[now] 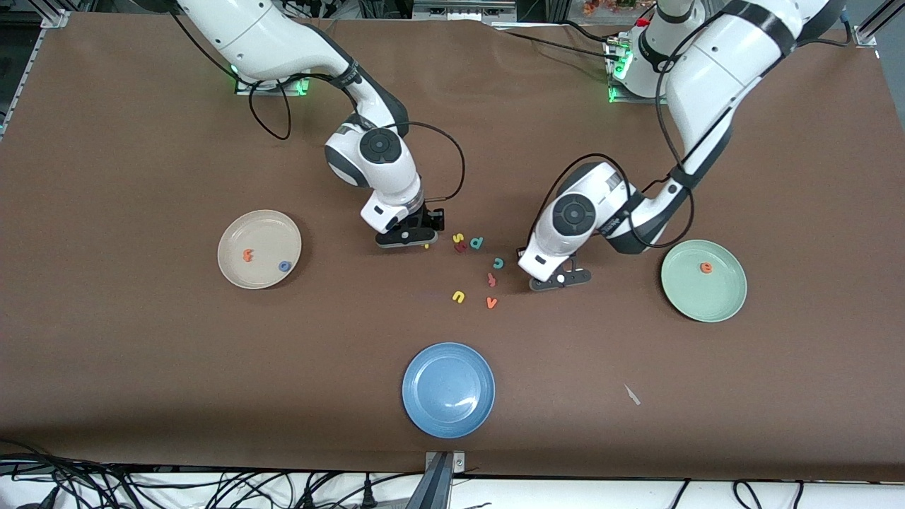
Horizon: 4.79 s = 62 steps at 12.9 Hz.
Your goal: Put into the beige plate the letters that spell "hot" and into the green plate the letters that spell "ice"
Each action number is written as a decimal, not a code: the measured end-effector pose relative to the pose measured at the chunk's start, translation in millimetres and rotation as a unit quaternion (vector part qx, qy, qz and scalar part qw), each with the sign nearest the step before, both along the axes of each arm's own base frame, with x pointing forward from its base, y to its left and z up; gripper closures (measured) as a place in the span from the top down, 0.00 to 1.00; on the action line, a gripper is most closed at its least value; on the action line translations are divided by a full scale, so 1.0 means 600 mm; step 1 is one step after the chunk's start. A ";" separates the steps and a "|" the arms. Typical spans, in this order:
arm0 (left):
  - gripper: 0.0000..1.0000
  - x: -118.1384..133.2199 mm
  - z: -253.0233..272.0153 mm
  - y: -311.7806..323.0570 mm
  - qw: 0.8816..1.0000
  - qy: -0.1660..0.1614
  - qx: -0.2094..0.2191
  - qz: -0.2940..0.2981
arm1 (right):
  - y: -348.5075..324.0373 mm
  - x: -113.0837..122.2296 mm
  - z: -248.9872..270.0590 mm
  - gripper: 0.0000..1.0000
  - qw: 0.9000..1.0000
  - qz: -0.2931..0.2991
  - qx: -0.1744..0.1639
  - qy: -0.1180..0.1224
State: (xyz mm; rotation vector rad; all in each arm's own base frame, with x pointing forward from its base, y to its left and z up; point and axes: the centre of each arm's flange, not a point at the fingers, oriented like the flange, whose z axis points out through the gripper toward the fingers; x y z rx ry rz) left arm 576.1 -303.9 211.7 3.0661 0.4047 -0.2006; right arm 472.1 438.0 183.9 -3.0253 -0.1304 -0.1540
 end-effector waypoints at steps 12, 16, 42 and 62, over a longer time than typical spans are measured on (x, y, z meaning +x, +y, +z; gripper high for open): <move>0.07 0.040 0.172 0.639 0.992 0.095 -0.016 -0.080 | 0.010 -0.005 -0.013 0.33 1.000 0.022 -0.006 -0.016; 0.07 0.063 0.048 0.628 0.994 0.062 -0.027 -0.090 | 0.012 -0.002 -0.009 0.24 1.000 0.021 -0.001 -0.020; 0.93 -0.009 0.066 -0.077 0.997 -0.009 0.008 0.076 | 0.015 0.060 0.002 0.49 0.995 -0.090 0.024 -0.031; 0.61 -0.047 -0.059 -0.151 0.996 -0.032 -0.005 0.084 | 0.051 0.027 -0.028 0.42 0.994 -0.104 0.022 -0.030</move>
